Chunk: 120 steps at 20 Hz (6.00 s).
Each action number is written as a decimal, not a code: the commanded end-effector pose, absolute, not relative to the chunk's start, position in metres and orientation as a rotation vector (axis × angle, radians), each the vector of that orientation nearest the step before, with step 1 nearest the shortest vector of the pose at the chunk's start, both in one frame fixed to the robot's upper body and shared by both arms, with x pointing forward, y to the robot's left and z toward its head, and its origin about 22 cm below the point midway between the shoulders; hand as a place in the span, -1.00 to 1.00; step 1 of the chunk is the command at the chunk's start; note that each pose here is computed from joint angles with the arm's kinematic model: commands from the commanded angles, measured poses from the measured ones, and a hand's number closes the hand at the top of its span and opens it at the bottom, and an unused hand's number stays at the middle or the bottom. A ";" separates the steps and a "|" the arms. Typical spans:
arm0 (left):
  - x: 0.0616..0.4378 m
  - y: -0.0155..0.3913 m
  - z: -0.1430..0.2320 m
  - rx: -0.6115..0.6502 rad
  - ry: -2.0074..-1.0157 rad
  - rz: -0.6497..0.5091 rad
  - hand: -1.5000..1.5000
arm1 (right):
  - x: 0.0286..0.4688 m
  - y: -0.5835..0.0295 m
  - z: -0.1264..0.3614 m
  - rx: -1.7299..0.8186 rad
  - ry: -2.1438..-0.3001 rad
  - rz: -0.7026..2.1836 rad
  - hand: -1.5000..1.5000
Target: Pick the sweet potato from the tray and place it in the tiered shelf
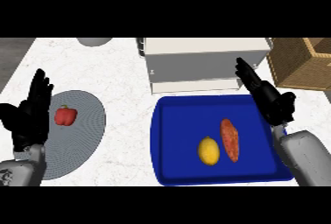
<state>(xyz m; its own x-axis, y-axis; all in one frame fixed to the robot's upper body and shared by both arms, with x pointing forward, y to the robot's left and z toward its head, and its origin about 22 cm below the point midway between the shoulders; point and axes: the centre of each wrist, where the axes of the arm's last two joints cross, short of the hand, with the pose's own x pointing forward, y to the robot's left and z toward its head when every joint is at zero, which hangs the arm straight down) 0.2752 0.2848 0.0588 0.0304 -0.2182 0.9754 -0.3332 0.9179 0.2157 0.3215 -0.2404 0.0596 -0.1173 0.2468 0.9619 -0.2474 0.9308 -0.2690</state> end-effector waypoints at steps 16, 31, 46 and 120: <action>0.270 0.257 0.063 0.244 -1.608 0.042 0.00 | 0.341 -0.324 0.085 0.570 -1.654 0.507 -1.00; 0.256 0.275 0.052 0.260 -1.615 0.041 0.00 | 0.309 -0.255 0.189 -0.146 -1.418 1.498 -1.00; 0.262 0.269 0.061 0.232 -1.610 0.037 0.00 | 0.278 -0.207 0.128 -0.565 -1.121 1.659 -1.00; 0.250 0.284 0.058 0.257 -1.608 0.041 0.00 | 0.216 -0.037 0.172 -0.778 -1.462 0.563 1.00</action>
